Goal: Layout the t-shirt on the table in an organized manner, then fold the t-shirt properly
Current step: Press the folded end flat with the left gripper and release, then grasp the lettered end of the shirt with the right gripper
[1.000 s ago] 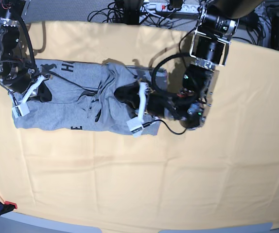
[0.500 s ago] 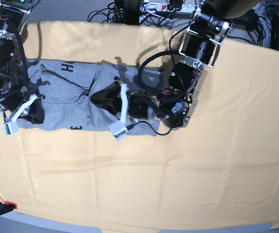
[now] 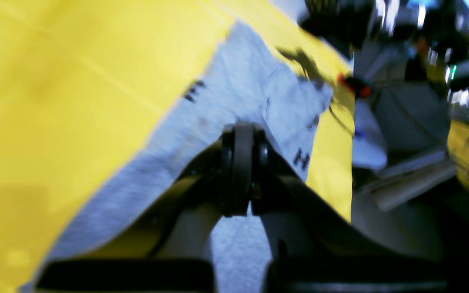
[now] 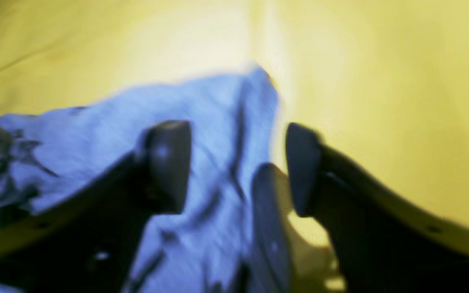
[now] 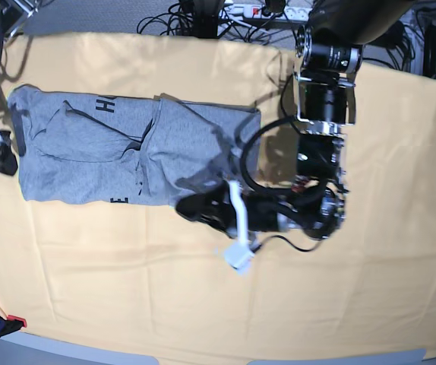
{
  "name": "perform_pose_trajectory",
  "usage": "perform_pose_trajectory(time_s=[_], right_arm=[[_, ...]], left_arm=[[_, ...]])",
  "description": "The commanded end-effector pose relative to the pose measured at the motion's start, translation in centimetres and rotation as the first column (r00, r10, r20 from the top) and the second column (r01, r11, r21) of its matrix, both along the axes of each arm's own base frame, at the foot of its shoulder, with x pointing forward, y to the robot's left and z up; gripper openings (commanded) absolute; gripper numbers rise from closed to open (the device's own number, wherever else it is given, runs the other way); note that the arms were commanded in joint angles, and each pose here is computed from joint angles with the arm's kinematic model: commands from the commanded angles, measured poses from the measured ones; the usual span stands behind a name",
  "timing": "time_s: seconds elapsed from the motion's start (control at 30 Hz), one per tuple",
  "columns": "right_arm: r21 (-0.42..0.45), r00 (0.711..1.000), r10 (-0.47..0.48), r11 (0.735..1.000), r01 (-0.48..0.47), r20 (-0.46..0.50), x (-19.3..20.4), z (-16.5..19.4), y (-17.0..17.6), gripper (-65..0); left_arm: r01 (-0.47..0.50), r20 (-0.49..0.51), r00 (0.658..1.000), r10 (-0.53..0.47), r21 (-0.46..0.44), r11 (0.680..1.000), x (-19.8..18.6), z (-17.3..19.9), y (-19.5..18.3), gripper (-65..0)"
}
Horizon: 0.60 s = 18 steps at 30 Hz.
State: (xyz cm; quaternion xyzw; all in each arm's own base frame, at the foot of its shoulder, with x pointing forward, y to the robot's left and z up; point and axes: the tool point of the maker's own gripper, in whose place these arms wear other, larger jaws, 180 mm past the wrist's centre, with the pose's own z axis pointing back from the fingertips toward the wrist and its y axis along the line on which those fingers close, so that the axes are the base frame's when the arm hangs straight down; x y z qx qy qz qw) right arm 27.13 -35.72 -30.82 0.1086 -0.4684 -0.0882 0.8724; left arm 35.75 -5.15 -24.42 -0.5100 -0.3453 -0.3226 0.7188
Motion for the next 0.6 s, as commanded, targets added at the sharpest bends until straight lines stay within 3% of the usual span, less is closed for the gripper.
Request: perform_pose_trajectory(time_s=[0.0, 0.33, 0.57], right_arm=[[-0.022, 0.998, -0.012, 1.000, 0.013, 0.057, 0.3, 2.0, -1.1, -22.5], [0.015, 0.997, -0.054, 0.998, 0.055, -0.053, -2.7, -0.8, -1.3, -22.6], [0.106, 0.991, 0.009, 0.994, 0.005, -0.132, -3.0, -4.3, 1.1, -22.6]], left_arm=[[-0.015, 0.062, 0.998, 0.019, -0.065, 0.998, 1.1, 2.8, 0.5, -65.0], [-0.099, 0.059, 0.993, 0.098, 0.013, 0.995, 2.0, 2.0, 8.0, -65.0], [-0.125, 0.071, 0.990, 0.124, 0.012, 0.992, 2.0, 3.1, 11.9, -65.0]])
